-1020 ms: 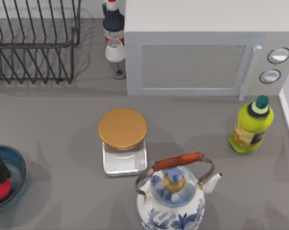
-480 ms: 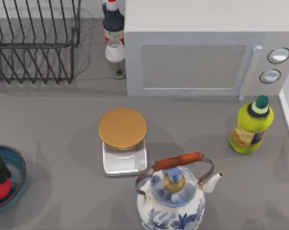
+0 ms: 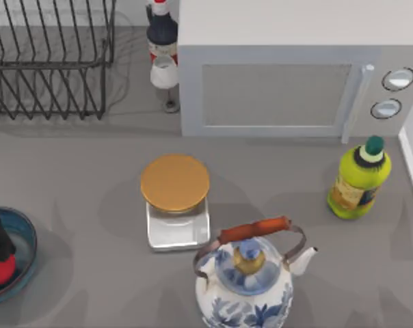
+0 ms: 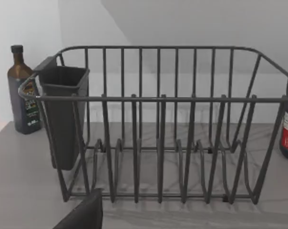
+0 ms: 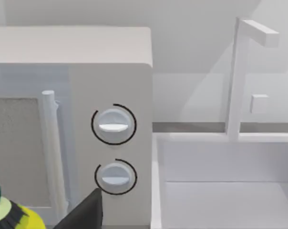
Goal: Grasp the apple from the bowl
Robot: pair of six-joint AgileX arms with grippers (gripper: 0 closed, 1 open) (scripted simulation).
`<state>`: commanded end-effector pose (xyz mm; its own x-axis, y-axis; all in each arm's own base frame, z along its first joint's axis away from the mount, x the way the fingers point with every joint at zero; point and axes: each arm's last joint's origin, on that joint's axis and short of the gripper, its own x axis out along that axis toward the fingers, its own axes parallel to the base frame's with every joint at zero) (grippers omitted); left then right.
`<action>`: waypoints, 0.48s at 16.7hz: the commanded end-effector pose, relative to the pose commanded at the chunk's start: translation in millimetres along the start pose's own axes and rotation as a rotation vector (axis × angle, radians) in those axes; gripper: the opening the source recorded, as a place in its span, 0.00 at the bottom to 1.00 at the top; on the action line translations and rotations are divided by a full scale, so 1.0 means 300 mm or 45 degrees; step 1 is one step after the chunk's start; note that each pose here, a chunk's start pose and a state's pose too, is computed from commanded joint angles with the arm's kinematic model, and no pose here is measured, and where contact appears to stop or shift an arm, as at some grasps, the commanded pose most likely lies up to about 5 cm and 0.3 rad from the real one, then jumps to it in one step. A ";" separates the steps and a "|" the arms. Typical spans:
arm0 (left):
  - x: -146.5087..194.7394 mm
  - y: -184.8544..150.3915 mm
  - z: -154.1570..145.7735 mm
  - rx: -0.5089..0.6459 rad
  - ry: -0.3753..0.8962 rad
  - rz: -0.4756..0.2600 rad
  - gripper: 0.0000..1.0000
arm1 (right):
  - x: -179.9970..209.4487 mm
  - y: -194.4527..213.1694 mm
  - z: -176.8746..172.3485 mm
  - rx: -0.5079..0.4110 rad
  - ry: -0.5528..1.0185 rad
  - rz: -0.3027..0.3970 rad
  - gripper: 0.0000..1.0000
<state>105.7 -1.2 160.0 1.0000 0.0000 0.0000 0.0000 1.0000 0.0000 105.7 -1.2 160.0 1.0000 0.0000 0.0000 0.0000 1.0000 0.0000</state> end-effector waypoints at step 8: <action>0.021 0.001 0.071 0.006 0.333 0.000 1.00 | 0.000 0.000 0.000 0.000 0.000 0.000 1.00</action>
<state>112.0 -0.9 181.3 0.9660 0.0006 -0.2586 0.0006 1.0000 0.0043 105.7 -1.2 160.0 1.0000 0.0000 0.0000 0.0000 1.0000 0.0000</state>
